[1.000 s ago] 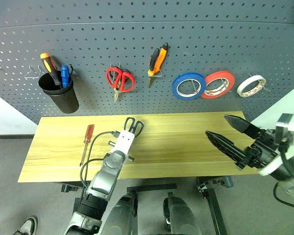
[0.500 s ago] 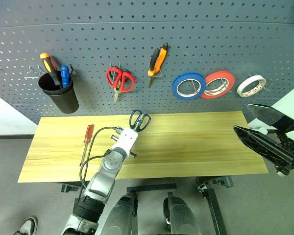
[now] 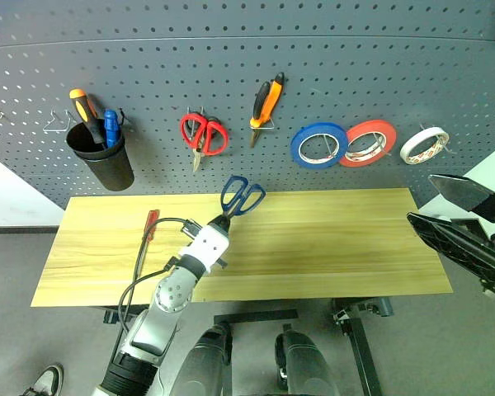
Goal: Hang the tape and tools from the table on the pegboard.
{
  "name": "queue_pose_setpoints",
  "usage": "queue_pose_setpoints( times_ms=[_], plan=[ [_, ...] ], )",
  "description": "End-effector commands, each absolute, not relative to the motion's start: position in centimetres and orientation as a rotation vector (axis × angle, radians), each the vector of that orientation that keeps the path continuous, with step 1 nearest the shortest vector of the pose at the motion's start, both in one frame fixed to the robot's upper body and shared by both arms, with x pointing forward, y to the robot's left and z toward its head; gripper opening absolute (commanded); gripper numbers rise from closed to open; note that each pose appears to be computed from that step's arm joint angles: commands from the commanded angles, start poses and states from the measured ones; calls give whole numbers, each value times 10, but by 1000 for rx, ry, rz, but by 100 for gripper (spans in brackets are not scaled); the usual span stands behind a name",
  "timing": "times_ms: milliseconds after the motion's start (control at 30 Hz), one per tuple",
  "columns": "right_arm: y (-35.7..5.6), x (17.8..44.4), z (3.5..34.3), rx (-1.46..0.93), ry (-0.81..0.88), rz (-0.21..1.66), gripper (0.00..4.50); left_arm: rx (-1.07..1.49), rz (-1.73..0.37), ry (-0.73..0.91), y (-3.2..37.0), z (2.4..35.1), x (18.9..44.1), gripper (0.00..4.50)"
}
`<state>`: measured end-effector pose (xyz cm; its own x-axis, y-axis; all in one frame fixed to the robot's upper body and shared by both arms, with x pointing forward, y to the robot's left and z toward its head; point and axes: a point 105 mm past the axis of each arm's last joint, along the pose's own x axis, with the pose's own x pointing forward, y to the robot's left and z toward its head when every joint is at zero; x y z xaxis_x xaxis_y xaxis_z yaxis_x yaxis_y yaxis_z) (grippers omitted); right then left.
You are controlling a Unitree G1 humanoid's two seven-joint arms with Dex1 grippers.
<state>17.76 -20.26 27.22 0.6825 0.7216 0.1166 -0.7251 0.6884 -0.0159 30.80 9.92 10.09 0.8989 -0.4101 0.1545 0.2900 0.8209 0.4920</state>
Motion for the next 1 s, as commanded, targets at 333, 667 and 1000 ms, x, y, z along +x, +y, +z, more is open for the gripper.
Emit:
queue_pose_setpoints(
  times_ms=[333, 667, 1000],
  plan=[
    [-212, 182, 277, 0, -139, 791, 450, 470, -191, -591, 125, 167, 305, 54],
    [-216, 182, 279, -19, -138, 778, 450, 443, -153, -579, 135, 169, 323, 53],
    [-218, 183, 277, -26, -124, 763, 450, 388, -136, -557, 146, 172, 330, 53]
  ],
)
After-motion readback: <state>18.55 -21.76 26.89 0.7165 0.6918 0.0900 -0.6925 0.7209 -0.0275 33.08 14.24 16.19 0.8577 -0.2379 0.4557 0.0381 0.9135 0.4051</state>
